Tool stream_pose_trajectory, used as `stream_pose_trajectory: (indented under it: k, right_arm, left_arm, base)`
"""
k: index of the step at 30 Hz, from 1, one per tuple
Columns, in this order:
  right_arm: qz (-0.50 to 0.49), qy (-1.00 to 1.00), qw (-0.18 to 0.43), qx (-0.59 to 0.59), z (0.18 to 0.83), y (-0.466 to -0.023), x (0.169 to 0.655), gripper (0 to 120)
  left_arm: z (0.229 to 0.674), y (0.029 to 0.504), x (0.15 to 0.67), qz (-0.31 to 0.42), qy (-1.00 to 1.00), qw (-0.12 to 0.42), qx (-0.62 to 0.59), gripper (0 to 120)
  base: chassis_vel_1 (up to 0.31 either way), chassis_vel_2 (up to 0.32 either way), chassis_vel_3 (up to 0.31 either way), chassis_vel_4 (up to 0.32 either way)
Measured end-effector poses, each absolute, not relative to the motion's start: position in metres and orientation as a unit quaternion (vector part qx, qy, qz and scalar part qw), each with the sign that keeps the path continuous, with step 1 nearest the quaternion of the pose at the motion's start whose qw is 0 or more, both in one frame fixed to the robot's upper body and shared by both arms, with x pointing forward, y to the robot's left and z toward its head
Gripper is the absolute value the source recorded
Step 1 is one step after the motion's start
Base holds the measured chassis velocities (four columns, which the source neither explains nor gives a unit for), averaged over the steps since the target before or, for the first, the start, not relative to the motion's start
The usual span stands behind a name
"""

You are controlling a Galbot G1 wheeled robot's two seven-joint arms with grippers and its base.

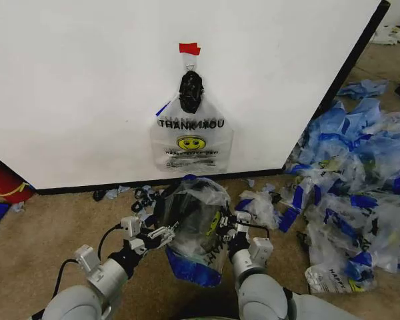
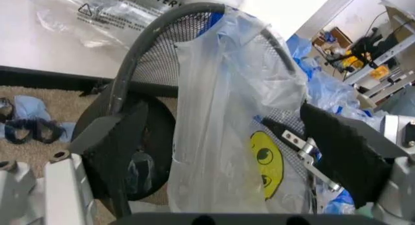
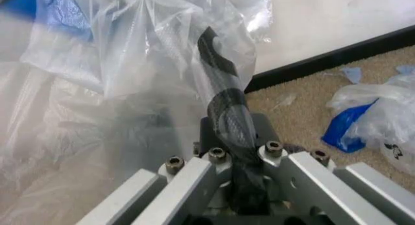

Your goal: Pick up the garbage bag from the wall and place it over the trash bin.

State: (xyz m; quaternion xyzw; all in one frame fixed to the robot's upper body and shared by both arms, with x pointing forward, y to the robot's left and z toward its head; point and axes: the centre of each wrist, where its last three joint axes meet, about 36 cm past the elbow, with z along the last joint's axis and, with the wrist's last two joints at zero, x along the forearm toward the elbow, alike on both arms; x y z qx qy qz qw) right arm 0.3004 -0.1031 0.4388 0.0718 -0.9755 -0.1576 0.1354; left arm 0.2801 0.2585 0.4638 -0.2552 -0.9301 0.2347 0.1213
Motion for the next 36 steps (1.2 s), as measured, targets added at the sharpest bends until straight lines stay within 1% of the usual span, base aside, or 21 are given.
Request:
stream_pose_trajectory:
  k: [14,17,22,23,24,25,27,28,29,31,33,35,36]
  right_arm:
    - [-0.160,-0.976,0.131,0.069,0.4395,-0.1044,0.2963,0]
    - [-0.159,-0.976,0.130,0.068,0.4392,-0.1050,0.2960,0]
    - [-0.160,-0.976,0.127,0.069,0.4394,-0.1038,0.2958,0]
    - [-0.160,-0.976,0.127,0.069,0.4394,-0.1038,0.2958,0]
    - [-0.160,-0.977,0.127,0.069,0.4392,-0.1035,0.2959,0]
    - [-0.159,-0.977,0.127,0.068,0.4386,-0.1032,0.2962,0]
    - [-0.158,-0.977,0.126,0.067,0.4372,-0.1030,0.2968,0]
    - [-0.158,-0.977,0.126,0.067,0.4372,-0.1030,0.2968,0]
    - [-0.158,-0.977,0.126,0.067,0.4370,-0.1029,0.2971,0]
    - [-0.158,-0.977,0.126,0.068,0.4371,-0.1021,0.2974,0]
    - [-0.158,-0.977,0.125,0.068,0.4368,-0.1011,0.2982,0]
    - [-0.158,-0.977,0.124,0.068,0.4362,-0.1000,0.2987,0]
    - [-0.158,-0.977,0.124,0.068,0.4362,-0.1000,0.2987,0]
  left_arm:
    - [0.4632,0.2601,0.2778,0.235,-0.930,0.130,-0.253,93]
    - [0.4632,0.2600,0.2780,0.236,-0.930,0.131,-0.251,90]
    - [0.4636,0.2594,0.2775,0.239,-0.929,0.132,-0.249,69]
    - [0.4636,0.2594,0.2775,0.239,-0.929,0.132,-0.249,69]
    - [0.4642,0.2591,0.2772,0.240,-0.929,0.132,-0.249,66]
    - [0.4650,0.2588,0.2768,0.241,-0.929,0.133,-0.250,60]
    - [0.4658,0.2588,0.2760,0.241,-0.928,0.133,-0.250,51]
    - [0.4658,0.2588,0.2760,0.241,-0.928,0.133,-0.250,51]
    - [0.4662,0.2587,0.2754,0.241,-0.928,0.134,-0.250,48]
    - [0.4664,0.2588,0.2745,0.241,-0.928,0.136,-0.250,39]
    - [0.4670,0.2589,0.2742,0.241,-0.928,0.136,-0.250,29]
    - [0.4671,0.2592,0.2742,0.242,-0.928,0.137,-0.250,25]
    - [0.4671,0.2592,0.2742,0.242,-0.928,0.137,-0.250,25]
  base:
    - [0.000,0.000,0.000,0.000]
    - [0.000,0.000,0.000,0.000]
    - [0.000,0.000,0.000,0.000]
    - [0.000,0.000,0.000,0.000]
    - [0.000,0.000,0.000,0.000]
    - [0.000,0.000,0.000,0.000]
    - [0.000,0.000,0.000,0.000]
    - [0.000,0.000,0.000,0.000]
    - [0.000,0.000,0.000,0.000]
    - [0.000,0.000,0.000,0.000]
    - [0.000,0.000,0.000,0.000]
    - [0.000,0.000,0.000,0.000]
    - [0.000,0.000,0.000,0.000]
